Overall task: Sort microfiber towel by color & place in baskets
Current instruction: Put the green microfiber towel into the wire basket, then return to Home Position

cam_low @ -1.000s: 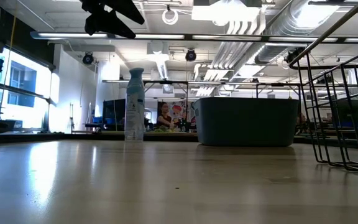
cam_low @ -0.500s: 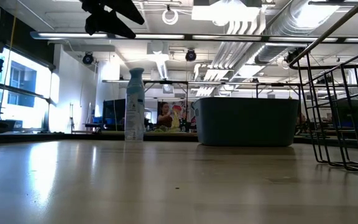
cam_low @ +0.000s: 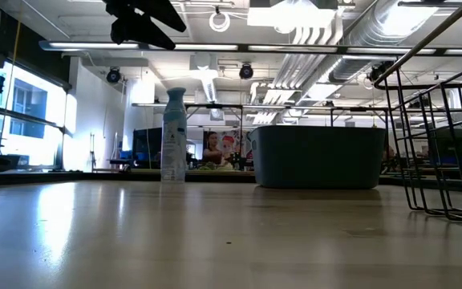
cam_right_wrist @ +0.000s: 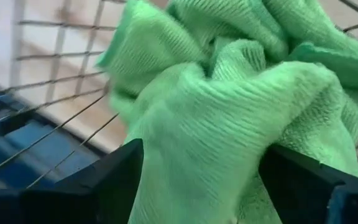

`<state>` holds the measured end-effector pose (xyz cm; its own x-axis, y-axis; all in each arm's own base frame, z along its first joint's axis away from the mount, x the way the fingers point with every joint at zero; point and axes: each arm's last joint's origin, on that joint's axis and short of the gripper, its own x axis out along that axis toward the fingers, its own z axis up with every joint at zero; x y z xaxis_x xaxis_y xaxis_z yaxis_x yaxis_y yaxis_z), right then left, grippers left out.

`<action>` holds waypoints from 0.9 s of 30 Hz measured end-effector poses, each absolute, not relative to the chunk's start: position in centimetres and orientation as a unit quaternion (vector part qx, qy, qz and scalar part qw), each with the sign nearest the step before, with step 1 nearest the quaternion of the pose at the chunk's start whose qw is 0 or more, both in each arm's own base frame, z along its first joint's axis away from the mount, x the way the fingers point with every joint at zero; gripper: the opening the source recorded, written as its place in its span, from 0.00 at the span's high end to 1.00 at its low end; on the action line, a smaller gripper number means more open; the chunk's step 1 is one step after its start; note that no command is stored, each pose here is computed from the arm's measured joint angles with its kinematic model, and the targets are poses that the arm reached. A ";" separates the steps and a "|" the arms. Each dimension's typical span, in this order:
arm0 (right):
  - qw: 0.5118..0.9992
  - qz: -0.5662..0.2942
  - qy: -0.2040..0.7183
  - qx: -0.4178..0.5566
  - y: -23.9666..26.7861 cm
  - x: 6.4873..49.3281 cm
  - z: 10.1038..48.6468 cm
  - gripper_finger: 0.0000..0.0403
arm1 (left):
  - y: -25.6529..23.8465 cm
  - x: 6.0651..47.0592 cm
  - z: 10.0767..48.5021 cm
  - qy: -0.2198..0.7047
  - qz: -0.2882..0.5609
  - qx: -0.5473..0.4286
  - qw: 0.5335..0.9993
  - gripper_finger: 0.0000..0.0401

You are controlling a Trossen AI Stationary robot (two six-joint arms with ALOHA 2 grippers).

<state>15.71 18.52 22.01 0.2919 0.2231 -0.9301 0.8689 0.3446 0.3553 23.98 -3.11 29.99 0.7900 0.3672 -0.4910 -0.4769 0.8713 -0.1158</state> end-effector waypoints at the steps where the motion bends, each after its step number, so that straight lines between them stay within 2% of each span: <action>1: 0.620 -0.250 0.535 0.516 18.3 15.5 22.5 0.25 | -3.1 24.0 30.0 0.233 0.225 -0.118 0.939 0.41; 7: 0.623 -0.190 0.527 0.546 16.5 14.0 25.7 0.24 | -3.1 24.0 30.0 0.235 0.223 -0.110 0.940 0.41; 11: 0.648 -0.158 0.495 0.556 15.2 13.2 27.3 0.24 | -3.1 24.0 30.0 0.236 0.222 -0.106 0.940 0.41; 15: 0.697 -0.147 0.413 0.567 13.9 12.7 28.7 0.24 | -3.1 23.8 30.3 0.235 0.219 -0.100 0.942 0.41; 22: 0.794 -0.174 0.229 0.536 11.3 13.3 30.5 0.25 | -2.9 21.9 34.7 0.172 0.174 -0.099 0.965 0.41; 27: 0.847 -0.182 0.151 0.476 8.7 15.0 32.1 0.34 | -2.4 19.6 36.8 0.125 0.167 -0.096 0.973 0.41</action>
<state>14.95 8.68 32.08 0.8885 -0.1639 -0.4286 0.4513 0.4813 0.7514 19.60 -2.41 36.83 0.9132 0.3011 -0.2747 -0.3490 0.9258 -0.1454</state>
